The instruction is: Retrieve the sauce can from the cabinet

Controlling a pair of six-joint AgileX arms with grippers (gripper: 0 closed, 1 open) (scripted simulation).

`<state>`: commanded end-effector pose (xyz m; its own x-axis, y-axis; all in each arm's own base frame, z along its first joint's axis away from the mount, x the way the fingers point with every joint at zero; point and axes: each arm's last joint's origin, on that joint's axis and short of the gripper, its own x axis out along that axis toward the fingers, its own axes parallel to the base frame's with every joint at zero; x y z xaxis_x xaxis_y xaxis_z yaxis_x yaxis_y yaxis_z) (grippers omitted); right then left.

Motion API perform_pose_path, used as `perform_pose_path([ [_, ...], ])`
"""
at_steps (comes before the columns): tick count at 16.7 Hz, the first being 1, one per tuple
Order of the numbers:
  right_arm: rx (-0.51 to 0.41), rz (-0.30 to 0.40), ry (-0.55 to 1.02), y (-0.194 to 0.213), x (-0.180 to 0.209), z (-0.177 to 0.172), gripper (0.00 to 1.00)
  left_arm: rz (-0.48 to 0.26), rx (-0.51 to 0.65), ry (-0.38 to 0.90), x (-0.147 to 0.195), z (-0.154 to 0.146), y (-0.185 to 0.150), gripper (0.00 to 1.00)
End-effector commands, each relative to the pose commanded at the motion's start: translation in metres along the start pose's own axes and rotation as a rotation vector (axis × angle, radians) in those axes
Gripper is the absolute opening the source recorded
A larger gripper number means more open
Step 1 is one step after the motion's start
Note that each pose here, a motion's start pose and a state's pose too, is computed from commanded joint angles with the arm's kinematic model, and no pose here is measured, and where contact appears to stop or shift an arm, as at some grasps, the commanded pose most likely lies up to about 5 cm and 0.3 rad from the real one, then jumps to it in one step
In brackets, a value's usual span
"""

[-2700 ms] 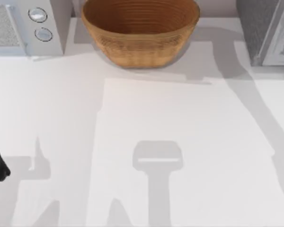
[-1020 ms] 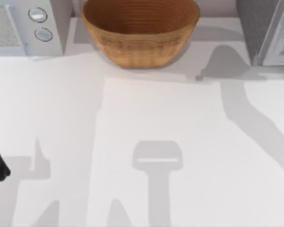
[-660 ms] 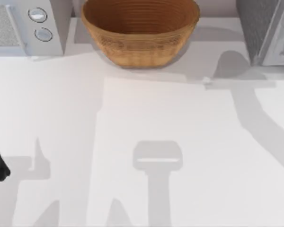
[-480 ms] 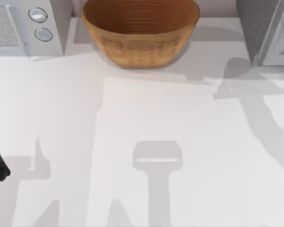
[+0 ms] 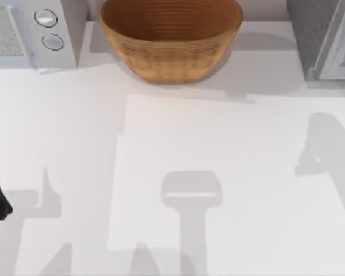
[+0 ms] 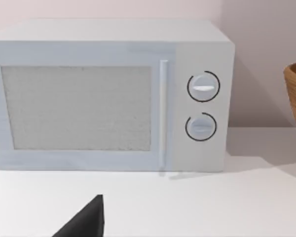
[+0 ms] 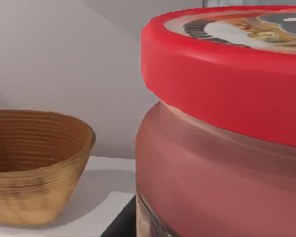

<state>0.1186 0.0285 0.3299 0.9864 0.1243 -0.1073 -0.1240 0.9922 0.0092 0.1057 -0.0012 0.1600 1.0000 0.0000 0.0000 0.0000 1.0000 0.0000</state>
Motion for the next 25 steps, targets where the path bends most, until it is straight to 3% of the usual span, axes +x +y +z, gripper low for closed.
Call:
perform_pose_path([
  [5, 0.006, -0.057, -0.036, -0.019, -0.002, -0.114, 0.00, 0.000, 0.000, 0.000, 0.000, 0.000, 0.000, 1.00],
  [9, 0.000, -0.109, -0.094, -0.028, 0.001, -0.161, 0.00, 0.000, 0.000, 0.000, 0.000, 0.000, 0.000, 1.00],
  [18, 0.000, -0.120, -0.100, -0.029, 0.002, -0.171, 0.00, 0.000, 0.000, 0.000, 0.000, 0.000, 0.000, 1.00],
  [25, -0.006, -0.020, -0.100, -0.026, 0.015, -0.156, 0.00, 0.000, 0.000, 0.000, 0.000, 0.000, 0.000, 1.00],
])
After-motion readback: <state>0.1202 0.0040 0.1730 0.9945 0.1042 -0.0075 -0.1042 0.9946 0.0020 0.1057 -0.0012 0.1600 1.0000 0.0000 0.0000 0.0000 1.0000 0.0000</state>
